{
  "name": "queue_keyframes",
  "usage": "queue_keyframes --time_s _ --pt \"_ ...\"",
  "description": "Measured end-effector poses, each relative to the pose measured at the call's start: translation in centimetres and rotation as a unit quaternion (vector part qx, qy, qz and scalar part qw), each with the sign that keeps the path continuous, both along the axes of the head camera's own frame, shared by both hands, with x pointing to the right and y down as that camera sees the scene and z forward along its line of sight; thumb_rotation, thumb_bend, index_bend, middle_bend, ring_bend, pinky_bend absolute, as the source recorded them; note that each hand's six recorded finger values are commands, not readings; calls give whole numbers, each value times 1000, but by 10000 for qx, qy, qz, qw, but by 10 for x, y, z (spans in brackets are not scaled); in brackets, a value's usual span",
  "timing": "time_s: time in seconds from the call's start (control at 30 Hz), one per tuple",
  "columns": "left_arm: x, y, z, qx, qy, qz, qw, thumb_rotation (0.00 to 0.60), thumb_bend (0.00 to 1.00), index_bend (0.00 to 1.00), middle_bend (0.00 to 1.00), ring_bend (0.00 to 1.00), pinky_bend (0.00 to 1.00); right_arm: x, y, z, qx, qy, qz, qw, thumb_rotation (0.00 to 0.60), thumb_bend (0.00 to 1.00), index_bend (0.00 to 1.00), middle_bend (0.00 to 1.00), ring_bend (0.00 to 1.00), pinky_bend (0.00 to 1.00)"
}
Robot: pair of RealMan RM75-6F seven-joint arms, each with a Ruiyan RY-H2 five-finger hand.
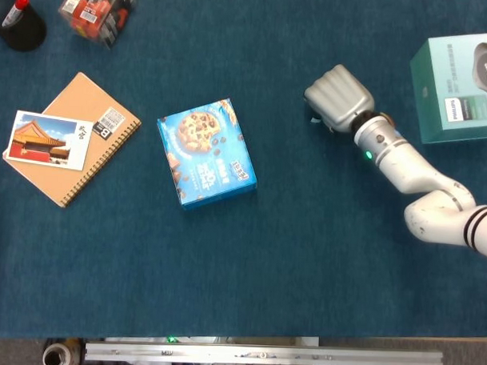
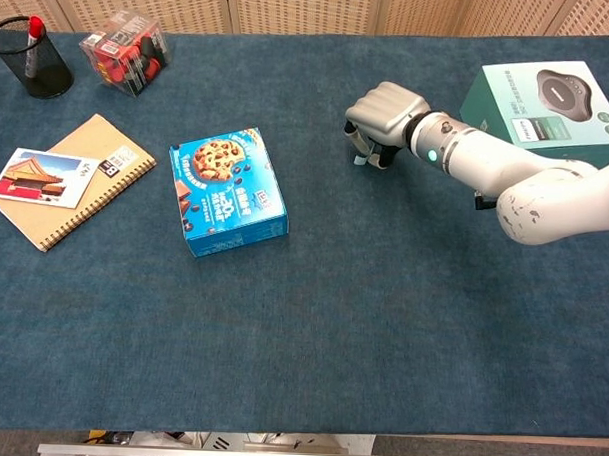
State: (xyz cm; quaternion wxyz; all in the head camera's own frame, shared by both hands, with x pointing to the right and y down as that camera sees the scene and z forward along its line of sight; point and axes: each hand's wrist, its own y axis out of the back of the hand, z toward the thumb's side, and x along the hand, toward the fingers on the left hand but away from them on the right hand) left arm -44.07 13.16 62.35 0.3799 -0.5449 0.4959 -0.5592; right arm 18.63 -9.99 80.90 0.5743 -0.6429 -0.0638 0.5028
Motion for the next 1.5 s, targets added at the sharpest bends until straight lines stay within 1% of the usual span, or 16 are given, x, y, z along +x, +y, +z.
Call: queue_keyframes --time_s 0.2,0.4,0.53,0.63,0.83,0.97,1.13,1.3,1.5 --pt "-1 0 0 -3 -1 -3 10000 600 294 145 244 245 197 1 -1 2 7 26 7 10000 600 316 634 960 981 1000" --pt "-1 0 0 16 6 -6 10000 600 294 145 244 245 197 1 -1 1 -16 -22 43 10000 600 316 639 960 981 1000" --pt "-2 0 -1 23 -3 0 10000 600 294 145 244 245 197 -3 0 -4 -71 -201 100 9997 600 316 638 962 982 1000" --pt "-2 -1 -2 30 -9 9 10000 600 293 145 244 245 197 -11 1 -12 -94 -420 97 9990 600 316 638 963 983 1000" --pt "1 -1 -6 79 -21 50 10000 600 293 145 244 245 197 -33 2 -40 -80 -1013 57 9948 600 316 639 963 983 1000" --pt "2 -1 -7 85 -41 69 9999 600 294 145 244 245 197 -53 2 -63 -47 -1419 -2 9899 600 317 639 963 983 1000" --pt "5 -1 -9 102 -49 91 9999 600 294 145 244 245 197 -80 5 -83 -43 -1713 -125 9851 600 317 638 963 987 1000" --pt "8 0 -9 96 -39 123 9999 600 293 145 244 245 197 -102 12 -88 -144 -1857 -136 9824 600 316 638 963 987 1000" --pt "11 1 -9 58 -33 151 9999 600 294 144 244 245 197 -126 26 -80 -321 -1903 -134 9811 600 316 639 963 987 1000"
